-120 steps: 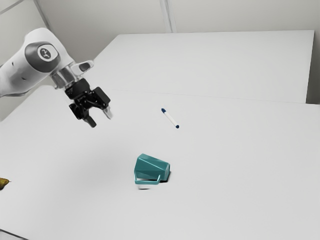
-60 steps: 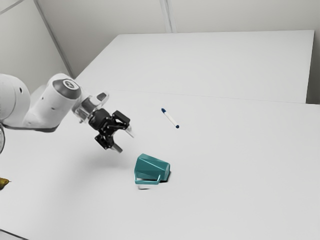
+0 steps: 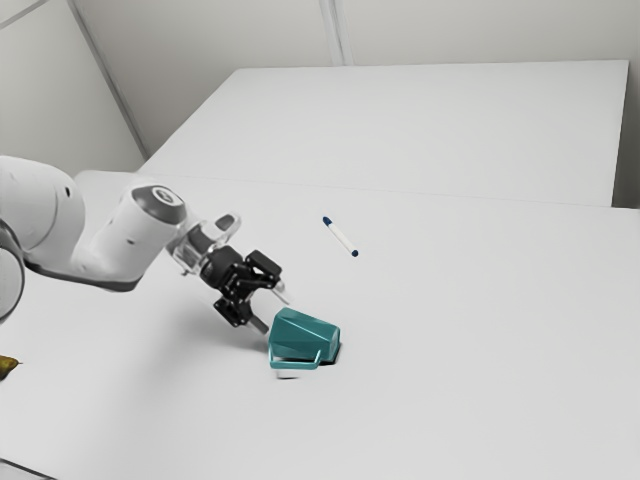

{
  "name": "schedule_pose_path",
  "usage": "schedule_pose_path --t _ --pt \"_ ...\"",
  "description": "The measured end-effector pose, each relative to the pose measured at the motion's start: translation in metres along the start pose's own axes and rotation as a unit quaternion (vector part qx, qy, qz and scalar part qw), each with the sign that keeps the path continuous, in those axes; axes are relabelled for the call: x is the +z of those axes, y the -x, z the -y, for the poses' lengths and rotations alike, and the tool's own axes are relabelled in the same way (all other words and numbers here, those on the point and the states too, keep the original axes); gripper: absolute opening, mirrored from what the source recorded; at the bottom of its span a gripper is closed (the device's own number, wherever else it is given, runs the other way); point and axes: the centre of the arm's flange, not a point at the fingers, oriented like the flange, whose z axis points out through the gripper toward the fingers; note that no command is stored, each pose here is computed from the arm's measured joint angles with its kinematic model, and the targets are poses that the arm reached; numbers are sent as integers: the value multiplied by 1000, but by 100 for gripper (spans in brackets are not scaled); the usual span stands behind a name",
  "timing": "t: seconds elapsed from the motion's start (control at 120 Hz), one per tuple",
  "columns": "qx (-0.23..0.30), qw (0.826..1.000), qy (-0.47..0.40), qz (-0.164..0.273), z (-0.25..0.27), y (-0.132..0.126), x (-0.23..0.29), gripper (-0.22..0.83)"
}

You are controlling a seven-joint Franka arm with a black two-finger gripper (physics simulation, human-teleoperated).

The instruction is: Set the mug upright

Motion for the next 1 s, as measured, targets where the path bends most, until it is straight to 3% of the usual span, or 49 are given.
schedule_pose_path --t 0.142,0.275,0.5,0.617,0.767,1.0 --pt "9 1000 6 1 -7 -3 13 57" --pt "18 1000 8 1 -14 -4 20 47" --pt "23 1000 11 -1 -26 -4 22 9" --pt "28 1000 12 -1 -36 -3 24 -4" --pt "38 999 7 -5 -49 -5 19 -12" --pt "42 999 3 -8 -60 0 12 -16"
